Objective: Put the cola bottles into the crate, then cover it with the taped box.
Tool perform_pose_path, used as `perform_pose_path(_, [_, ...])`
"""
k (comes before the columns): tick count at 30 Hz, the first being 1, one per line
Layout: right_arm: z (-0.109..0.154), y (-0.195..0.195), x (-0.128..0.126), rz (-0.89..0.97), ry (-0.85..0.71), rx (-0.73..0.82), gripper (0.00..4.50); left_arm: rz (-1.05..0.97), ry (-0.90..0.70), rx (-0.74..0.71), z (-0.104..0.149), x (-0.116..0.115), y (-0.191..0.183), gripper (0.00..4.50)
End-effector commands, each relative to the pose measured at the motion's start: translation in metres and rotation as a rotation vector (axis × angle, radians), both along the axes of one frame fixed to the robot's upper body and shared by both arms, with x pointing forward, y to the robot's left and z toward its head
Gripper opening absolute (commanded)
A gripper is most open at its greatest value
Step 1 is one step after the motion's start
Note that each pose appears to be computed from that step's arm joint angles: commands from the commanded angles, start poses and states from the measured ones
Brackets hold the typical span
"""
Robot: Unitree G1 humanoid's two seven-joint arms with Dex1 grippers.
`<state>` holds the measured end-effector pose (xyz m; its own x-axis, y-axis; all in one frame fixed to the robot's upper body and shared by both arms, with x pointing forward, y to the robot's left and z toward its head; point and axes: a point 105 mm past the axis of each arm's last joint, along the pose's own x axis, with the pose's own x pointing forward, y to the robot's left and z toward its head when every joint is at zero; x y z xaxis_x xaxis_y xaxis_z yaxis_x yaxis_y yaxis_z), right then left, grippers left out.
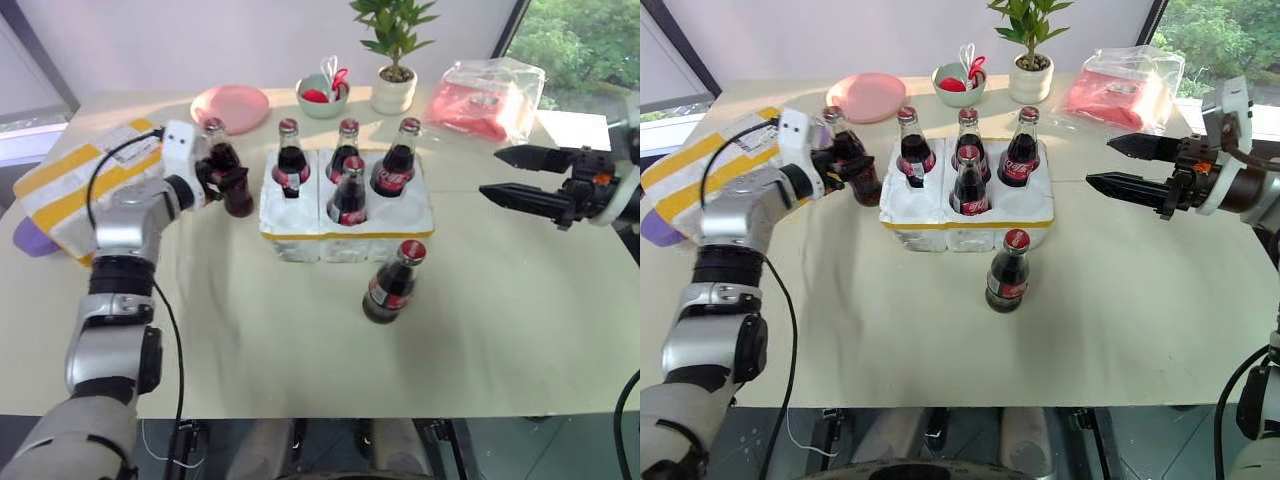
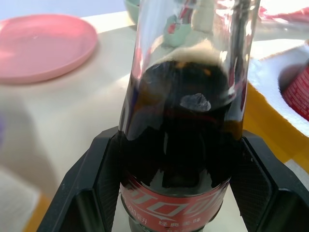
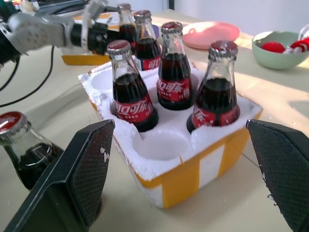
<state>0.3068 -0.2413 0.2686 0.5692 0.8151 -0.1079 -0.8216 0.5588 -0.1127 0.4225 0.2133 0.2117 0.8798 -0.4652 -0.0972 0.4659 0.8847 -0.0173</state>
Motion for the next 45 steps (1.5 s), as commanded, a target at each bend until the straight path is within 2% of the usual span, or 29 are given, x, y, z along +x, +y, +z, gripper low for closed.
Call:
perform_pose_path(1, [0.014,-0.002,-0.006,-0.004,-0.054,-0.011,4.50,-0.177,-0.186,-0.074,0.078,-0.035,-0.007,2.53])
perform_pose_path(5, [0.011,-0.002,-0.005,-0.006,-0.049,-0.010,4.50,-0.447,-0.205,-0.049,0.106,-0.079,-0.034,2.53])
perform_pose_path(8, [0.010,-0.002,-0.004,-0.008,-0.047,-0.009,4.50,-0.606,-0.204,-0.012,0.111,-0.100,-0.057,2.53])
perform_pose_path(10, [0.010,-0.002,-0.004,-0.011,-0.050,-0.003,4.50,-0.676,-0.202,0.038,0.105,-0.105,-0.073,2.53])
perform_pose_path(16, [0.008,-0.001,-0.006,-0.017,-0.050,0.003,4.50,-0.657,-0.204,0.109,0.085,-0.084,-0.094,2.53])
perform_pose_path(21, [0.005,-0.003,-0.010,-0.033,-0.044,0.009,4.50,-0.673,-0.229,0.065,0.085,-0.073,-0.108,2.53])
perform_pose_path(25, [0.004,-0.003,-0.012,-0.045,-0.044,0.014,4.50,-0.681,-0.217,0.097,0.069,-0.067,-0.115,2.53])
perform_pose_path(30, [0.004,-0.004,-0.013,-0.057,-0.046,0.016,4.50,-0.681,-0.194,0.120,0.060,-0.066,-0.110,2.53])
perform_pose_path(37, [0.005,-0.003,-0.009,-0.063,-0.047,0.029,4.50,-0.680,-0.179,0.143,0.060,-0.072,-0.097,2.53])
perform_pose_path(45, [0.007,0.000,-0.006,-0.048,-0.049,0.022,4.50,-0.694,-0.153,0.193,0.043,-0.072,-0.105,2.53])
